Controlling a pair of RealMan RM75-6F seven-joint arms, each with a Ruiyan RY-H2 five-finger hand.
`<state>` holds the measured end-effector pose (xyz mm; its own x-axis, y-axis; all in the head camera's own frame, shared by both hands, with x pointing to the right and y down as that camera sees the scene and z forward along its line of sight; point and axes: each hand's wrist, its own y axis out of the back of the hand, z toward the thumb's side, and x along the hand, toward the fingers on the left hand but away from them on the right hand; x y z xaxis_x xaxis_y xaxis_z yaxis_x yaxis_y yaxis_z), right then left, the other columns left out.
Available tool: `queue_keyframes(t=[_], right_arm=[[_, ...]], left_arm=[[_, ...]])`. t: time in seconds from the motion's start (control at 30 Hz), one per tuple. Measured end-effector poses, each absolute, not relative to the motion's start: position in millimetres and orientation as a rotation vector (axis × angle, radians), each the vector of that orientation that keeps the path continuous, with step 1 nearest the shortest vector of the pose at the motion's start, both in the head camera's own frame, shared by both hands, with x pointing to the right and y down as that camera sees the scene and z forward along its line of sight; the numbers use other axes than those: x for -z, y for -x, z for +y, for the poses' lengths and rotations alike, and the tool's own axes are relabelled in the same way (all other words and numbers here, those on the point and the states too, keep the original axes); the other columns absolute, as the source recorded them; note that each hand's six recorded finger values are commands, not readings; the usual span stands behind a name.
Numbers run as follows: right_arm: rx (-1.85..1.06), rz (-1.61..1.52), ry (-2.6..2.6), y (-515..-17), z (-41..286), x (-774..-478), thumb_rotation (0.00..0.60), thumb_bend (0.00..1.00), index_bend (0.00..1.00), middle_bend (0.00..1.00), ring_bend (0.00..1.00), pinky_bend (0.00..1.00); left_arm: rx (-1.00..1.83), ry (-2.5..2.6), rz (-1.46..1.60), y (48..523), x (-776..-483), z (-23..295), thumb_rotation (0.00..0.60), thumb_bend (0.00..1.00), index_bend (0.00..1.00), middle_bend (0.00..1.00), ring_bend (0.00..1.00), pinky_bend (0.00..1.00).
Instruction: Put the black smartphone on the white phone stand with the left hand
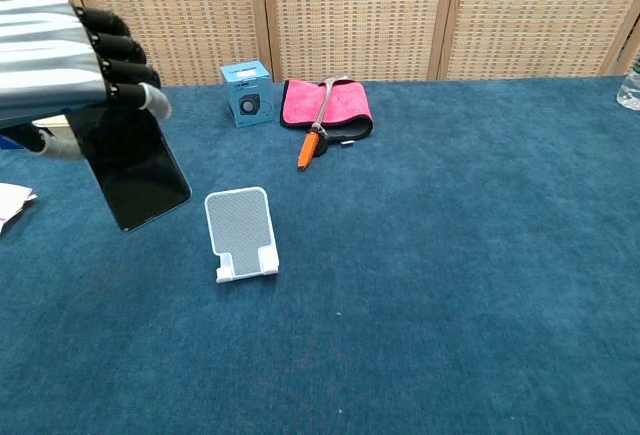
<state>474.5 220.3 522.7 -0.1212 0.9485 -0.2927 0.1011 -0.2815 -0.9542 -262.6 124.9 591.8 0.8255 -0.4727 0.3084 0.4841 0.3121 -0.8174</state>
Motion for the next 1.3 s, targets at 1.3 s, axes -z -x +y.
queue_keyframes(t=[1.3], right_arm=[[-1.503,-1.265,1.485,-485.4,218.3,-523.2,0.600,0.00,0.00,0.00,0.00,0.00]], left_arm=[[0.598,0.813,-0.281,152.1,-647.5,158.9,0.600,0.15,0.50,0.47,0.52,0.39]])
